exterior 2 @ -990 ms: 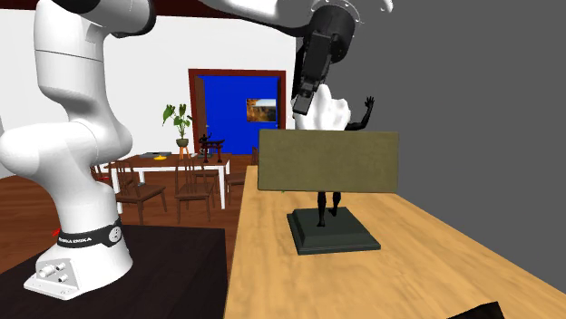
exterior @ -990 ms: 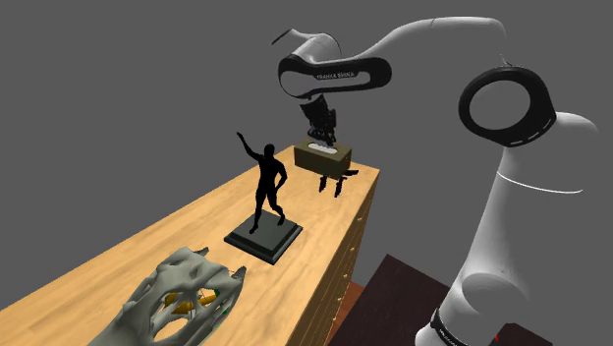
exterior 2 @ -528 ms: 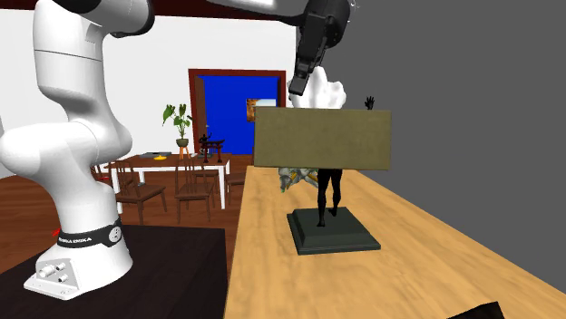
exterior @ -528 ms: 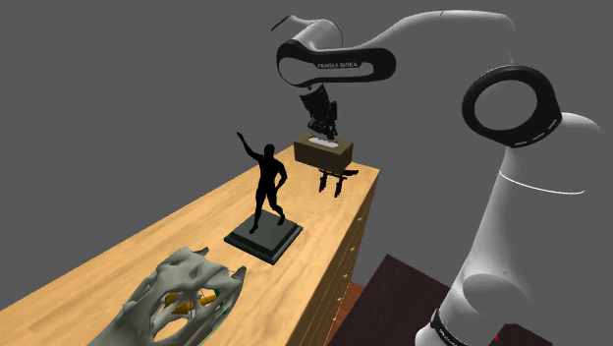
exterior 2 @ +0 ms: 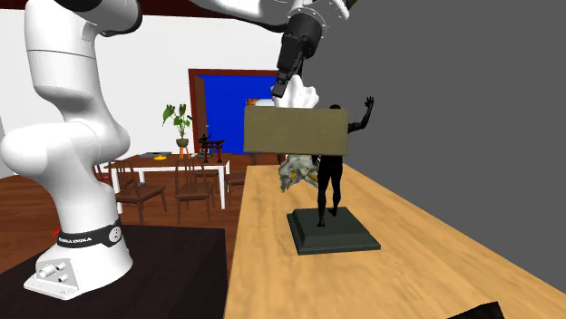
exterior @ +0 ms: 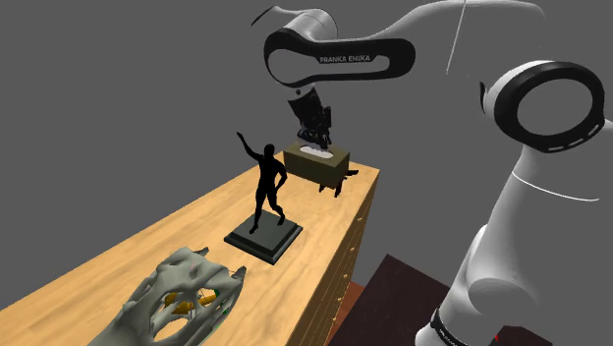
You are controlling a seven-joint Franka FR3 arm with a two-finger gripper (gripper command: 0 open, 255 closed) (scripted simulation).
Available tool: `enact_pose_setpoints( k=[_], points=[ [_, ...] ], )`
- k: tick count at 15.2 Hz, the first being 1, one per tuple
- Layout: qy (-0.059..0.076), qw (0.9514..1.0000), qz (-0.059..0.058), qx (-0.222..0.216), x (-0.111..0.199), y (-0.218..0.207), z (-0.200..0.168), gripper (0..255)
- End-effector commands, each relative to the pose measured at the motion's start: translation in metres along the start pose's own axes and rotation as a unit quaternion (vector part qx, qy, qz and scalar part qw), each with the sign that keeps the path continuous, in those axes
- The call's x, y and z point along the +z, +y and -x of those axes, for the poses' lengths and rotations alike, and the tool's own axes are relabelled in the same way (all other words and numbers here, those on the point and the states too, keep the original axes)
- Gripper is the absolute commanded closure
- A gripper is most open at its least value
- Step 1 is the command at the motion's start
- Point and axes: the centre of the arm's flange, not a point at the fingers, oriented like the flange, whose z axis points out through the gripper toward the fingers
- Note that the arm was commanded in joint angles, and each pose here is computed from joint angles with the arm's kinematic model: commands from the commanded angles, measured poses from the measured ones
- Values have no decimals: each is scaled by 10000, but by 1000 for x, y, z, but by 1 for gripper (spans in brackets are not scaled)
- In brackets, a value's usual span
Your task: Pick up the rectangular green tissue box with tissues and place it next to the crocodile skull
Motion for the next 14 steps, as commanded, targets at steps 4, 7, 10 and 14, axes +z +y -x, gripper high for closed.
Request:
enact_pose_setpoints(
  k=[4,7,10,14],
  points=[
    [-4,10000,1,5,-21,-55,30,255],
    [-4,10000,1,5,-34,-88,48,255],
    [-4,10000,1,5,-47,-121,67,255],
    [-4,10000,1,5,-64,-164,91,255]
  ],
)
